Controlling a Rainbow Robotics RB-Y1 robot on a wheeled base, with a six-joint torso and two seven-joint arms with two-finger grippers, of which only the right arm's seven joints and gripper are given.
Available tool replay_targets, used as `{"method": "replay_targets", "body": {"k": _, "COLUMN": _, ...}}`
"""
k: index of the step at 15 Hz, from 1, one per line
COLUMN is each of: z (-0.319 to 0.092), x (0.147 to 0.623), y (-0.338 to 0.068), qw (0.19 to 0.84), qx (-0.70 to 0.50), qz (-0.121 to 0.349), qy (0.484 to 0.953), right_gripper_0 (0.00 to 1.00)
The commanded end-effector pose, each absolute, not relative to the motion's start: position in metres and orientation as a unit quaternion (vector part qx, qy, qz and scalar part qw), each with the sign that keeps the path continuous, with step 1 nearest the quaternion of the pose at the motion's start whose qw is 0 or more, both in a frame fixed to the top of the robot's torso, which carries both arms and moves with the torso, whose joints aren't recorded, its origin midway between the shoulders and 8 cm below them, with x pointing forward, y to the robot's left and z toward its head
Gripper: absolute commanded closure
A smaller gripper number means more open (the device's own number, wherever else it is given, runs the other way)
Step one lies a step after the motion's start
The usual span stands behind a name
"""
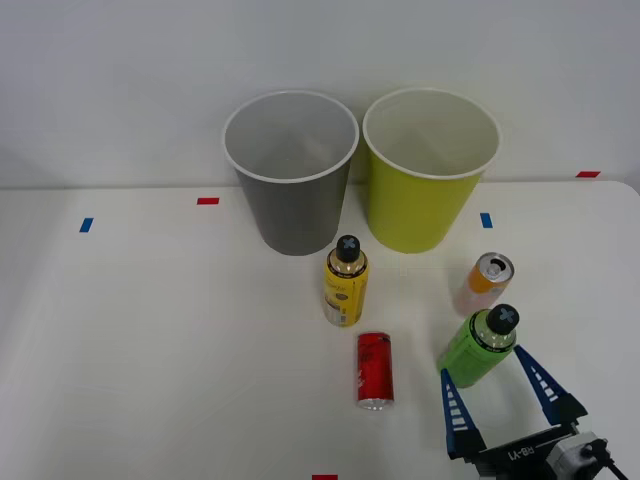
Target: Put cans in the gray bin, plastic bottles in the light green bin
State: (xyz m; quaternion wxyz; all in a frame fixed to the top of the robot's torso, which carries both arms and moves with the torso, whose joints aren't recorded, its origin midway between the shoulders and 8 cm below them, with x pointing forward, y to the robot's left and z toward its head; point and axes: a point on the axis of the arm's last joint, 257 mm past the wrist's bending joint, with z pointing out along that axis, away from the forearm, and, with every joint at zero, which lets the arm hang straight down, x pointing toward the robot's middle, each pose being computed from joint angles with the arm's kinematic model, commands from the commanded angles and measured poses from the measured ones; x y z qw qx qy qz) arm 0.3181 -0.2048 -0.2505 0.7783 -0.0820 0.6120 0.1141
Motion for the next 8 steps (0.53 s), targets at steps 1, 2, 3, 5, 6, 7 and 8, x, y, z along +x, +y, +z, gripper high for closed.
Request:
{"method": "replay_targets", "body": {"k": 1, "z": -0.245, "x": 0.327, "y": -0.203, "qw": 0.782, "qx": -0.079, "qz": 0.122, "qy": 0.606, "right_gripper_0": 0.00}}
{"method": "replay_targets", "body": {"k": 2, "z": -0.245, "x": 0.331, "y": -0.201, "qw": 0.780, "qx": -0.078, "qz": 0.126, "qy": 0.608, "right_gripper_0": 0.00}}
{"method": "replay_targets", "body": {"k": 3, "z": -0.244, "x": 0.336, "y": -0.197, "qw": 0.779, "qx": -0.078, "qz": 0.132, "qy": 0.607, "right_gripper_0": 0.00}}
{"method": "replay_targets", "body": {"k": 5, "z": -0.240, "x": 0.341, "y": -0.192, "qw": 0.780, "qx": -0.075, "qz": 0.141, "qy": 0.605, "right_gripper_0": 0.00}}
{"method": "replay_targets", "body": {"k": 6, "z": -0.239, "x": 0.343, "y": -0.190, "qw": 0.782, "qx": -0.083, "qz": 0.139, "qy": 0.602, "right_gripper_0": 0.00}}
{"method": "replay_targets", "body": {"k": 7, "z": -0.237, "x": 0.346, "y": -0.191, "qw": 0.783, "qx": -0.088, "qz": 0.137, "qy": 0.601, "right_gripper_0": 0.00}}
{"method": "replay_targets", "body": {"k": 8, "z": -0.236, "x": 0.348, "y": -0.191, "qw": 0.784, "qx": -0.091, "qz": 0.135, "qy": 0.600, "right_gripper_0": 0.00}}
